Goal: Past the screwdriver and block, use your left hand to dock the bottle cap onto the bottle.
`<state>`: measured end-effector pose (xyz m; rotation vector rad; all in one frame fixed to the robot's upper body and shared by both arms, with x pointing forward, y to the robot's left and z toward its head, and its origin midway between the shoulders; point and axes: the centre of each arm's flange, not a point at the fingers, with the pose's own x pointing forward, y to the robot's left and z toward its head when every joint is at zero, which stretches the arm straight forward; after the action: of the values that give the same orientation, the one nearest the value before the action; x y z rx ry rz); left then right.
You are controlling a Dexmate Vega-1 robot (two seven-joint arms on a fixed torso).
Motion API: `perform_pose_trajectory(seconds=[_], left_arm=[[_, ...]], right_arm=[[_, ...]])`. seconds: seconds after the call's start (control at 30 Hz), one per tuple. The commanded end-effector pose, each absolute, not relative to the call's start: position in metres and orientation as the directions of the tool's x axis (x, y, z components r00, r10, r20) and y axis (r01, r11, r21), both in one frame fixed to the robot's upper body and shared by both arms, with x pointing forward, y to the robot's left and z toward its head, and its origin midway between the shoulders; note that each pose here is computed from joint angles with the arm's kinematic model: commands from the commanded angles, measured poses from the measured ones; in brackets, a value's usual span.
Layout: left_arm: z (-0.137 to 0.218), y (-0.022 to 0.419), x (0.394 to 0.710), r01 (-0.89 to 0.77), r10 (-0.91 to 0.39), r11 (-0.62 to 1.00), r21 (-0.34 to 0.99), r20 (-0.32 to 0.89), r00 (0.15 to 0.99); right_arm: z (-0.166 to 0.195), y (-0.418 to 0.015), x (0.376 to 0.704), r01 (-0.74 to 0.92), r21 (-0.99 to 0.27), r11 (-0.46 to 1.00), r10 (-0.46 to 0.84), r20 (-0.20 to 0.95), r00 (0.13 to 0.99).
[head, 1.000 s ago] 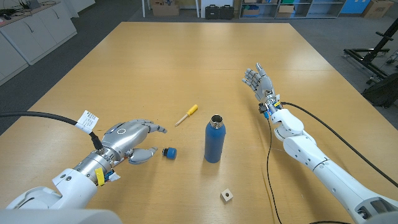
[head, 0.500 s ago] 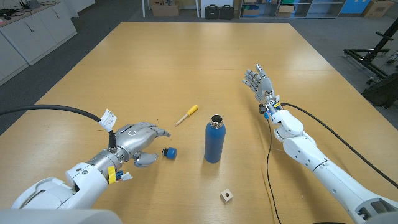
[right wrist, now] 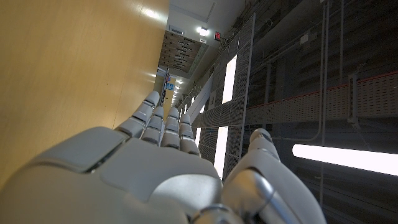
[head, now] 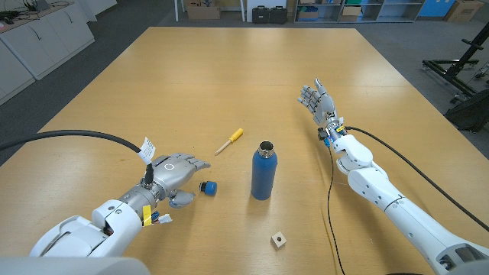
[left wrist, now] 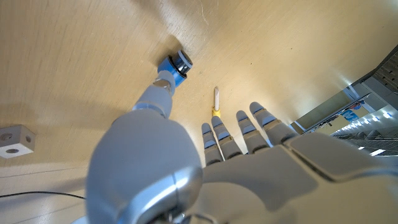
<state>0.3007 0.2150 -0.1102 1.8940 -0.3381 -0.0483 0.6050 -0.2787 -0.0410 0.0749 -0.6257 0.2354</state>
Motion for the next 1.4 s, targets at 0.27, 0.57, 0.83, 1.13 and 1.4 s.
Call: perform_pose_trajectory(seconds=[0.27,0.57,0.83,1.13,1.4], left_arm=[[-0.126,0.218,0.316,-0.195,-0.262,-0.255,0.947,0.127,0.957],[-0.13,0.217,0.32,-0.182,-0.271,-0.235,0.955,0.115,0.956],[-0.133,0.217,0.325,-0.173,-0.288,-0.216,0.961,0.107,0.952],[-0.136,0.213,0.331,-0.165,-0.294,-0.236,0.958,0.092,0.951],[-0.14,0.213,0.337,-0.153,-0.297,-0.221,0.963,0.082,0.951]], right_arm=[[-0.038,-0.277,0.605,-0.238,-0.005,0.971,0.195,0.59,0.784],[-0.039,-0.277,0.606,-0.238,-0.004,0.971,0.195,0.588,0.785],[-0.039,-0.277,0.606,-0.237,0.001,0.971,0.192,0.588,0.786],[-0.04,-0.279,0.604,-0.236,0.003,0.972,0.189,0.588,0.787],[-0.039,-0.28,0.603,-0.234,0.001,0.972,0.188,0.59,0.785]])
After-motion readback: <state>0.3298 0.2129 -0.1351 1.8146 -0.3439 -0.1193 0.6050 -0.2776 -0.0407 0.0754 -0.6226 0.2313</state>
